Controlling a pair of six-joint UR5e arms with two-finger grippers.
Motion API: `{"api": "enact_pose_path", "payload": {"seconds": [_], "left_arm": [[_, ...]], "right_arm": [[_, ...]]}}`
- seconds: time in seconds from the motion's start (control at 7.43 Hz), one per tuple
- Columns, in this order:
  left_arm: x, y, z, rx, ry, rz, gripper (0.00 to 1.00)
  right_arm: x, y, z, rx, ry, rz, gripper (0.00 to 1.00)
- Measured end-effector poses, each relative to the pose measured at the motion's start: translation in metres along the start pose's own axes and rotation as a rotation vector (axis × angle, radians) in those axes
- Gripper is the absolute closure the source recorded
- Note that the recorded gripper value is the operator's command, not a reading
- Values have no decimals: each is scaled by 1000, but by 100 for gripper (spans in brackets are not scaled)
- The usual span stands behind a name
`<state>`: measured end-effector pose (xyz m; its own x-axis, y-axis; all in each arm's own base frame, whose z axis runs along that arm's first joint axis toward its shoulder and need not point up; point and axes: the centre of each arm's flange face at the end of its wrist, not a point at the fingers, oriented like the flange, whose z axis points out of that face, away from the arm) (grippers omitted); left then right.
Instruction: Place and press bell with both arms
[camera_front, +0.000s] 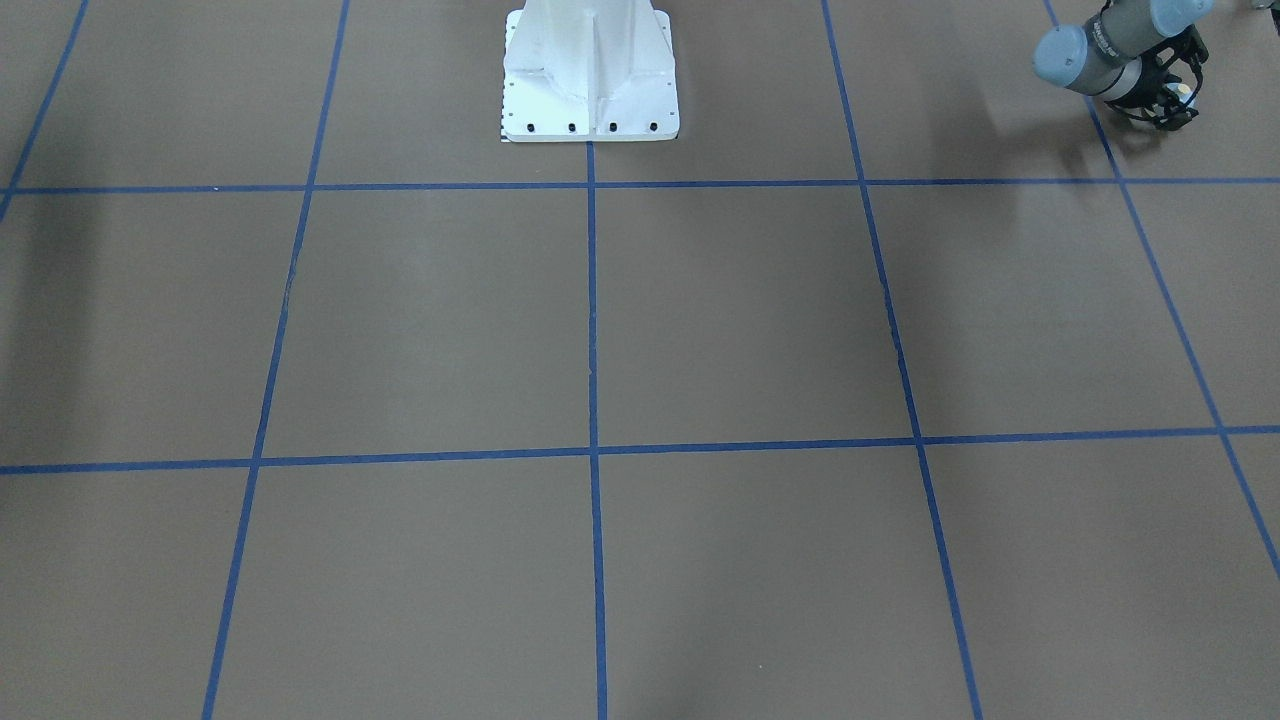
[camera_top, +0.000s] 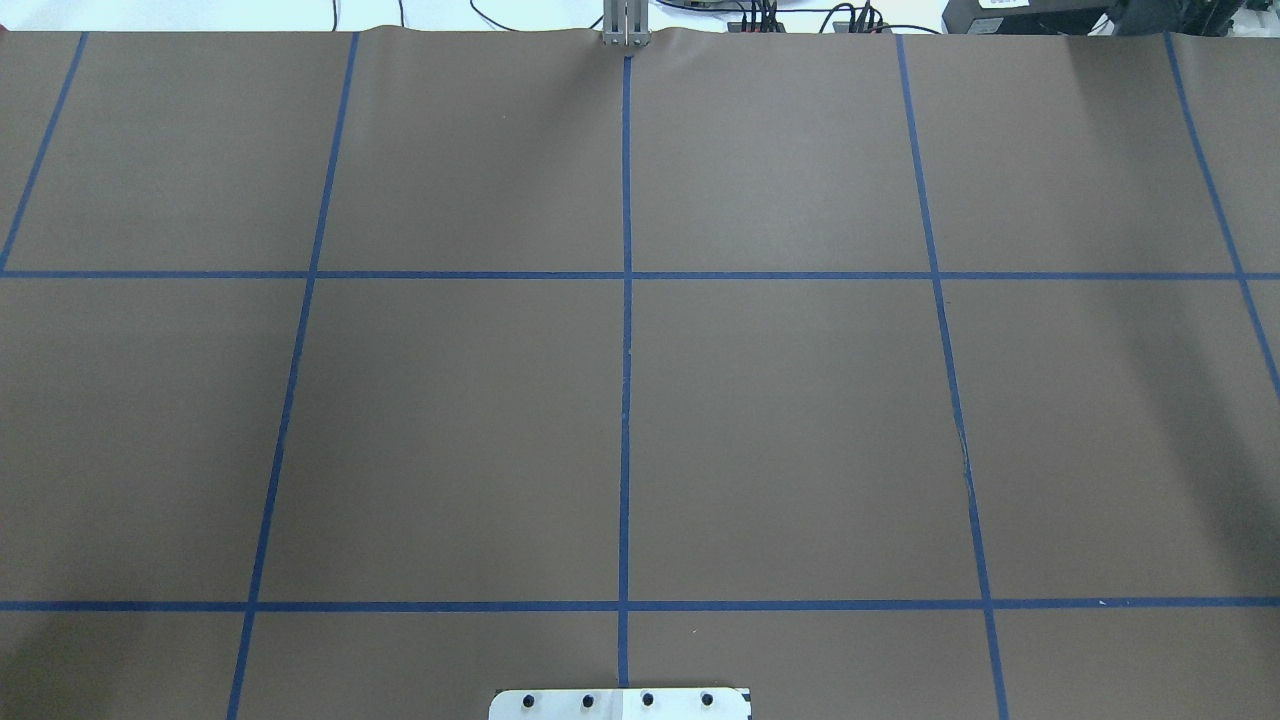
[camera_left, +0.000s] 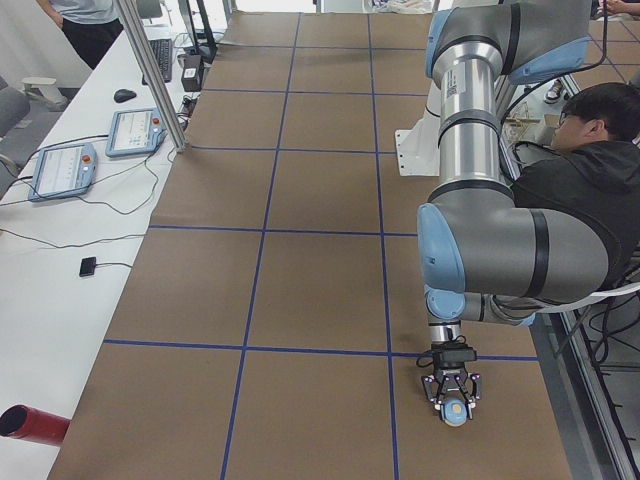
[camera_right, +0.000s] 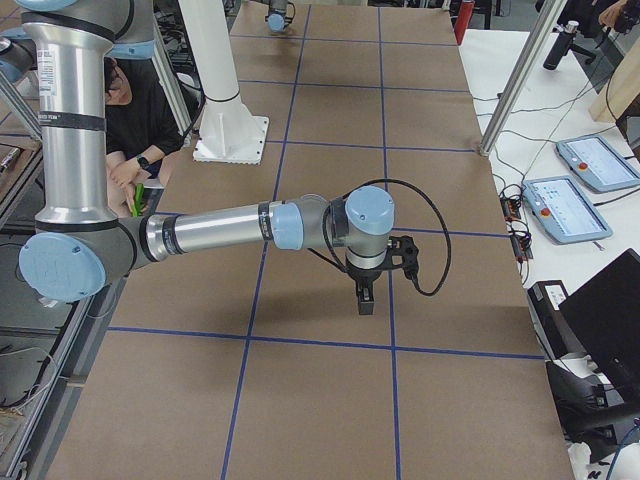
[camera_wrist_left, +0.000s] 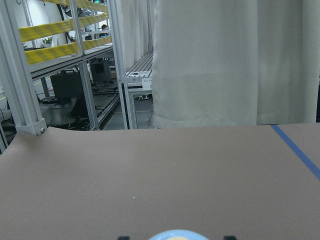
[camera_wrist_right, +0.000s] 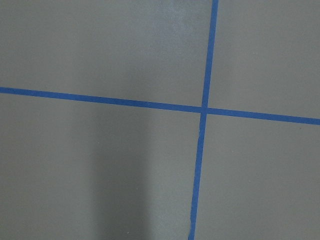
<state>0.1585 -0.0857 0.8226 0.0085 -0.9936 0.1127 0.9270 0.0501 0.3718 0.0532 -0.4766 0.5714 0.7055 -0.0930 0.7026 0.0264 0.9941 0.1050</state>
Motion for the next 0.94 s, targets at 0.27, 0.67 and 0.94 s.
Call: {"api": "enact_pose_path", "payload": {"seconds": [0.27,0.67,0.94], "left_arm": [[6,-62,-1,-36,-22,57,100],[-4,-116,-66,-98,-100,201,100],[-12,-125,-81,-114,-186,278,100]], "right_arm": [[1,2,1,-3,0,3,0],[2,3,2,-5,0,6,0],[2,3,2,-5,0,6,0]]}}
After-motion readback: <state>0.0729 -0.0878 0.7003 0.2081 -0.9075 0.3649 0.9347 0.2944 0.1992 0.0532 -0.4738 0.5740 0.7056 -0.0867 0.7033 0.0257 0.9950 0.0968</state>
